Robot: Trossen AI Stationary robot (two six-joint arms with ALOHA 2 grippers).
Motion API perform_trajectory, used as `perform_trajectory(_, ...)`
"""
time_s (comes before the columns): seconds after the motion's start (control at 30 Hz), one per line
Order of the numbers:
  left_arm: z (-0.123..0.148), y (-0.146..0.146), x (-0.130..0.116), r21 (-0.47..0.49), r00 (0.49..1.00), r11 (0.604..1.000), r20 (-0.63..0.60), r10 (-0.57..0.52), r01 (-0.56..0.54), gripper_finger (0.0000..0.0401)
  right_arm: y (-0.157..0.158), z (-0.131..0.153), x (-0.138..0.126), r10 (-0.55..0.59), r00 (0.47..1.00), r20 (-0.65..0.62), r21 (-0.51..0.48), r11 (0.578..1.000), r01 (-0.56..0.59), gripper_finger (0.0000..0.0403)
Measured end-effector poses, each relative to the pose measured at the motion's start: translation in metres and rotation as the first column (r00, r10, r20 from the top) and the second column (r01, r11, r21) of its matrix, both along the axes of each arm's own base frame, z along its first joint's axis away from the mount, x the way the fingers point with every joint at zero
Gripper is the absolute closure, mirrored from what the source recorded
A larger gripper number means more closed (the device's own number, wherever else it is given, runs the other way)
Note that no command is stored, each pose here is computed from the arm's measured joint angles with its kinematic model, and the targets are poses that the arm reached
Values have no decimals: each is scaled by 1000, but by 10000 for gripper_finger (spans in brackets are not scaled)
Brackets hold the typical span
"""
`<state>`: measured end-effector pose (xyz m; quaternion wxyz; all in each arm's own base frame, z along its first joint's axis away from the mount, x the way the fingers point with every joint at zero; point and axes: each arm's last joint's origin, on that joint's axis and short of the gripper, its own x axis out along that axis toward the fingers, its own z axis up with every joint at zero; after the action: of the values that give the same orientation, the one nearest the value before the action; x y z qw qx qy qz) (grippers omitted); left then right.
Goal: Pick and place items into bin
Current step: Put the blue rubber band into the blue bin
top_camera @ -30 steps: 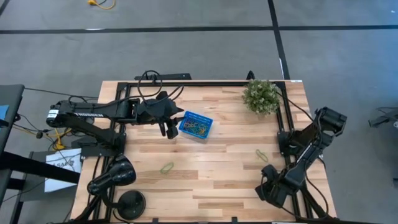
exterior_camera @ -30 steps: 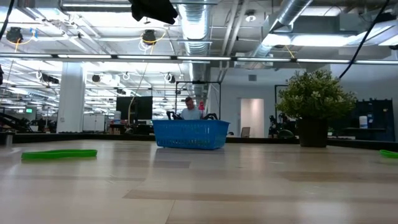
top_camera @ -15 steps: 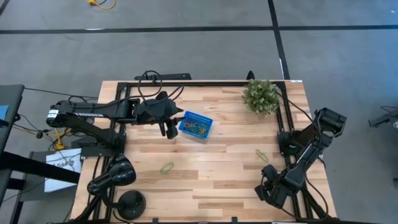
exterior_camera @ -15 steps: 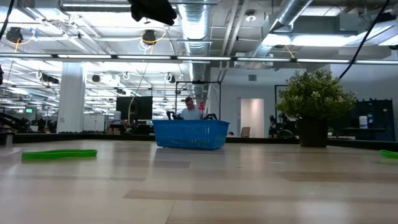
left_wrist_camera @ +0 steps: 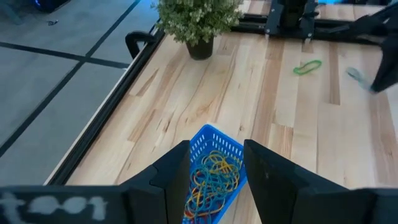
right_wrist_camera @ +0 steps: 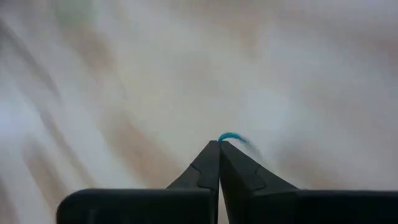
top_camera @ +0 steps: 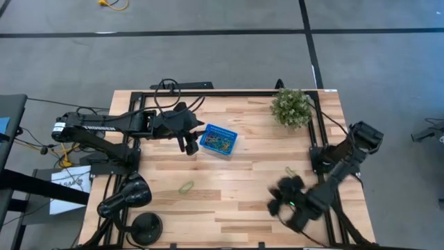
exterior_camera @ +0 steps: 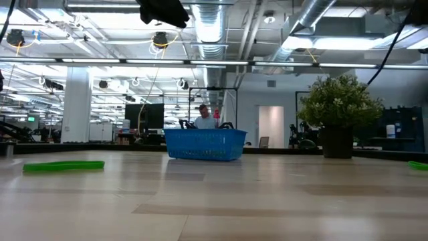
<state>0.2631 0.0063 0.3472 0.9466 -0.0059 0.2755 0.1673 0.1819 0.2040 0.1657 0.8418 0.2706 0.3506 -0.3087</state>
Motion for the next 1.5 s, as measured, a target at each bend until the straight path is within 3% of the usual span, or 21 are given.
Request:
perform_trajectory(0.17,1,0,0,0,1000,1000,7,0,0,262,-16,29,46,43,984,173,-269,963,6,402)
perform_trajectory(0.3,0,0,0,0,1000,1000,-3,0,0,262,-35,59,84,65,977,202,-465,885,37,402)
perform_trajectory(0.47,-1,0,-1,0,1000,1000,-16,0,0,262,-69,85,125,47,979,199,-558,826,74,402)
perform_trajectory(0.7,-3,0,-2,0,999,1000,-41,0,0,262,-129,90,161,20,986,164,-563,823,76,403)
perform_trajectory(0.93,-9,0,-4,2,997,1000,-82,0,0,262,-168,69,184,-38,989,145,-520,847,108,403)
perform_trajectory(1.07,-28,0,-4,20,992,1000,-124,-11,14,262,-175,54,196,-6,989,147,-481,874,77,403)
perform_trajectory(1.27,-69,1,-7,48,979,999,-204,-7,17,262,-172,28,209,37,992,120,-489,872,26,403)
perform_trajectory(1.5,-81,1,-9,30,976,1000,-216,12,-6,262,-173,3,216,59,995,74,-472,881,-17,403)
